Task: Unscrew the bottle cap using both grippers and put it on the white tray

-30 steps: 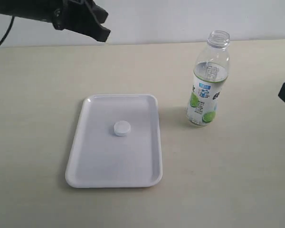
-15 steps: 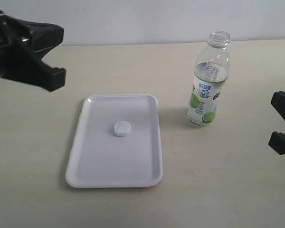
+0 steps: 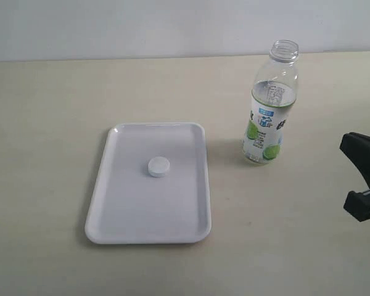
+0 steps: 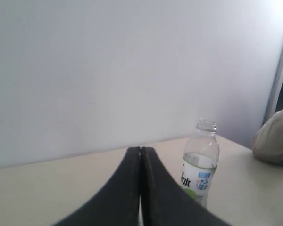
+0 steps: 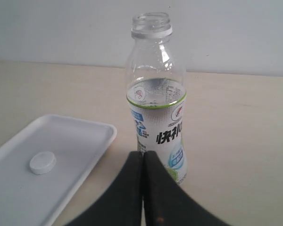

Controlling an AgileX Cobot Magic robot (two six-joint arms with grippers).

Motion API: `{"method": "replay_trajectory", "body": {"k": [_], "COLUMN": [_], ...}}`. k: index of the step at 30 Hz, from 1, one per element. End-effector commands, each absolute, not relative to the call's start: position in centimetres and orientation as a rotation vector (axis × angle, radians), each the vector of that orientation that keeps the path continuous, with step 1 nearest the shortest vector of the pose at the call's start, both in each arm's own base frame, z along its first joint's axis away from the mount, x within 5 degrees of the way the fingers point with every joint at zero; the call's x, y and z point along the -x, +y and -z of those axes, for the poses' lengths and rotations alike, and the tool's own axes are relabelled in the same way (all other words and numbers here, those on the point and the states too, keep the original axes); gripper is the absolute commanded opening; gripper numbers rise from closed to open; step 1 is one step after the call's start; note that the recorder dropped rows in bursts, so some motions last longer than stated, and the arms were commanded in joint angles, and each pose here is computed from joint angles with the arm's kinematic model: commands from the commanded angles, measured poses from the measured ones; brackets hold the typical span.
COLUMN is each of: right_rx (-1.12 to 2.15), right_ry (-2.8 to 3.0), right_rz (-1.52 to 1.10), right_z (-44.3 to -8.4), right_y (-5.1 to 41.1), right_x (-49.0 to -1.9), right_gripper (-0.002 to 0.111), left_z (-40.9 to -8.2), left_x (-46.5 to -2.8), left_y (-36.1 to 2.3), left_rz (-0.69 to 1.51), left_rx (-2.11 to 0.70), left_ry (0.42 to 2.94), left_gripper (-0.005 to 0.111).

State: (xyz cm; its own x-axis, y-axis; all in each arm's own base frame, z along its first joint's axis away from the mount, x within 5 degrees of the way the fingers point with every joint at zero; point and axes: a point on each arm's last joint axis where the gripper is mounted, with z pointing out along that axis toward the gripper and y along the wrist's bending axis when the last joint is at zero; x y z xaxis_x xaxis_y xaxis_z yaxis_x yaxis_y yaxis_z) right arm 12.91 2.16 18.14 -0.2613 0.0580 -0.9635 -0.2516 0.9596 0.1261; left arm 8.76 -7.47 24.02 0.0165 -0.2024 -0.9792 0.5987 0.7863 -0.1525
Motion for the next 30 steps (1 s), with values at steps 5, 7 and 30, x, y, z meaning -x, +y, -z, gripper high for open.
{"method": "replay_trajectory", "body": {"k": [5,7,30], "right_rx": [0.059,0.059,0.056], "right_ry": [1.815,1.815,1.814], "right_rz": [-0.376,-0.376,-0.377], "right_z": [-18.2,-18.2,-18.2], "right_y": [2.2,2.2,2.2], "right_x": [-12.8,-12.8,-12.8], "right_gripper": [0.000,0.000,0.000], "left_z": [-22.8,-22.6,-21.8], "left_x": [-8.0,-8.0,-7.8], "left_y": [-6.4,-6.5,-6.9], "left_rz": [0.668,0.673,0.682], "left_rx": [-0.310,-0.324,-0.389], "left_ry": [1.377,1.410,1.480], "left_gripper": [0.000,0.000,0.000]}}
